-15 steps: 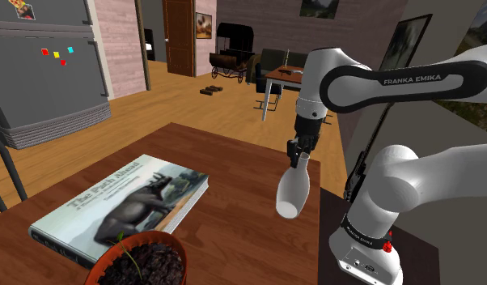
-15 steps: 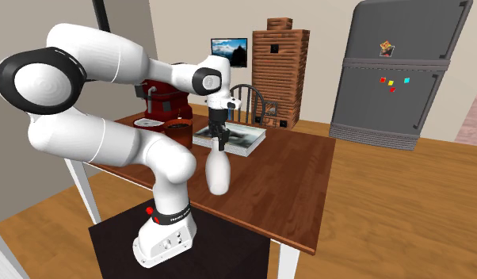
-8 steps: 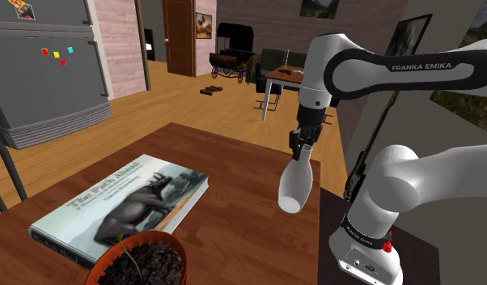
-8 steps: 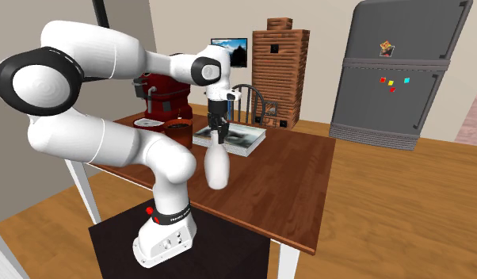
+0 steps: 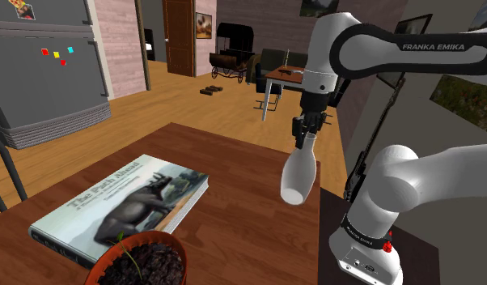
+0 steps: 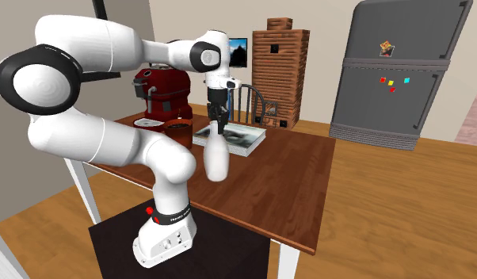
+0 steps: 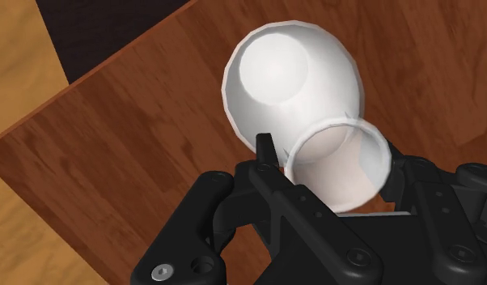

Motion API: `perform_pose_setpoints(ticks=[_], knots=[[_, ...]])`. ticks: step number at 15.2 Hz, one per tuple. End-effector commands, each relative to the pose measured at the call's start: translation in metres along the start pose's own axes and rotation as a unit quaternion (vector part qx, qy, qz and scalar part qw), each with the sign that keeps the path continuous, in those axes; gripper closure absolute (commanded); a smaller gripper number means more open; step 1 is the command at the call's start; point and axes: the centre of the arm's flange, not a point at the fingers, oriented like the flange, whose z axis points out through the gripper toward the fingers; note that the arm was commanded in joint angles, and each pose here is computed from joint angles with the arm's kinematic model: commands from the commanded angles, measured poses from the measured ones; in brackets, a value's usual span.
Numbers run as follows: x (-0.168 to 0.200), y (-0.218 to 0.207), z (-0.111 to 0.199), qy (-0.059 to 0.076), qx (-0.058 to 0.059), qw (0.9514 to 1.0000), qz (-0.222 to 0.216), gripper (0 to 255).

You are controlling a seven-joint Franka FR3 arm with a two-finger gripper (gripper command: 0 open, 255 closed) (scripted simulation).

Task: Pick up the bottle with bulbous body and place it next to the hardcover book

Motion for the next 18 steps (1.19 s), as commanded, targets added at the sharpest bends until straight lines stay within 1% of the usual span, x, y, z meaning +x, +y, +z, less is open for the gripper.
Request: perform_pose_setpoints(ticks=[1,18], knots=[[-0.001,0.0,-0.011,0.0,0.0,1.0,0.0,255],[-0.005,0.0,-0.1,0.0,0.0,1.0,0.0,255]])
